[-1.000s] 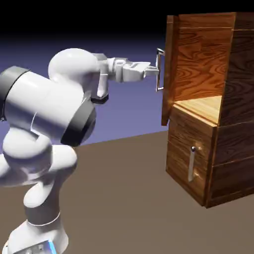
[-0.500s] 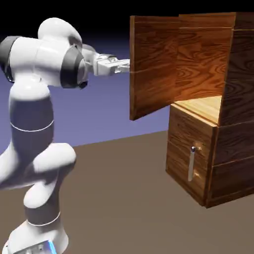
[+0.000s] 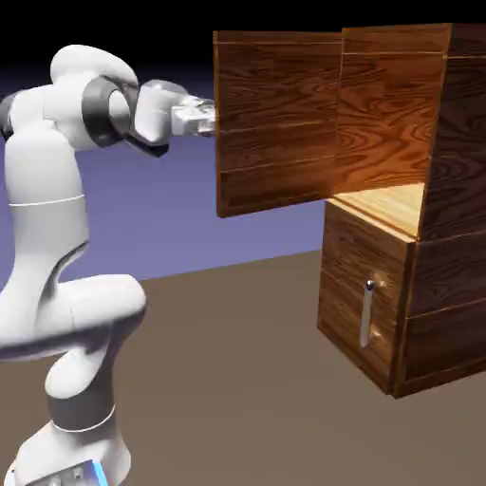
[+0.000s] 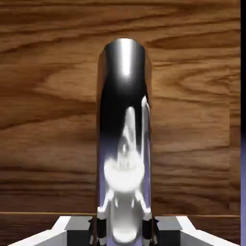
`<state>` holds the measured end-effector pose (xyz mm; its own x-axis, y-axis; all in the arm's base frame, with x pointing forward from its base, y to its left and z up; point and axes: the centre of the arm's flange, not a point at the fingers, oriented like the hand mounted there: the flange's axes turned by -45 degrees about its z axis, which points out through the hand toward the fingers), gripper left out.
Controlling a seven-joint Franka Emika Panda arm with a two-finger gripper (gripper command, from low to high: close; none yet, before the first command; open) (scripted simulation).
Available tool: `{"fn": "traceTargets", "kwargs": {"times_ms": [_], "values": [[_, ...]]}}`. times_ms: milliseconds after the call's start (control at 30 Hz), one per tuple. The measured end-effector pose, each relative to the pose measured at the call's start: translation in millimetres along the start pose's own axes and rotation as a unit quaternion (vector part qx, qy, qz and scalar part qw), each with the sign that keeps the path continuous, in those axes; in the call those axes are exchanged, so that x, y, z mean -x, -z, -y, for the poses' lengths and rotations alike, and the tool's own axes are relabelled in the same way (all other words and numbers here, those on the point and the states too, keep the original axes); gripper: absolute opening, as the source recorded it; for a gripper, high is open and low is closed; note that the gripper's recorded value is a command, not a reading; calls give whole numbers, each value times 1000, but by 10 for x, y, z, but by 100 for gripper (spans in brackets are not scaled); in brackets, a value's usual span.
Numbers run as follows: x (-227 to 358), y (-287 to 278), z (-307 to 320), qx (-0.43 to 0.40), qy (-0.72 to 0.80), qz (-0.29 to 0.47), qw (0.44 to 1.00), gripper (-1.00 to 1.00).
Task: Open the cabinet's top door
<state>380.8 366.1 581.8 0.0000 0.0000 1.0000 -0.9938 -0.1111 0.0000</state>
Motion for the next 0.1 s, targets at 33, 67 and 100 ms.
{"fn": "traceTargets", "kwargs": {"times_ms": [33,67,100], "values": [[0,50,29,10,0,0,1000,-100],[0,96,59,20,0,0,1000,-100],[0,105,66,22,0,0,1000,100]]}}
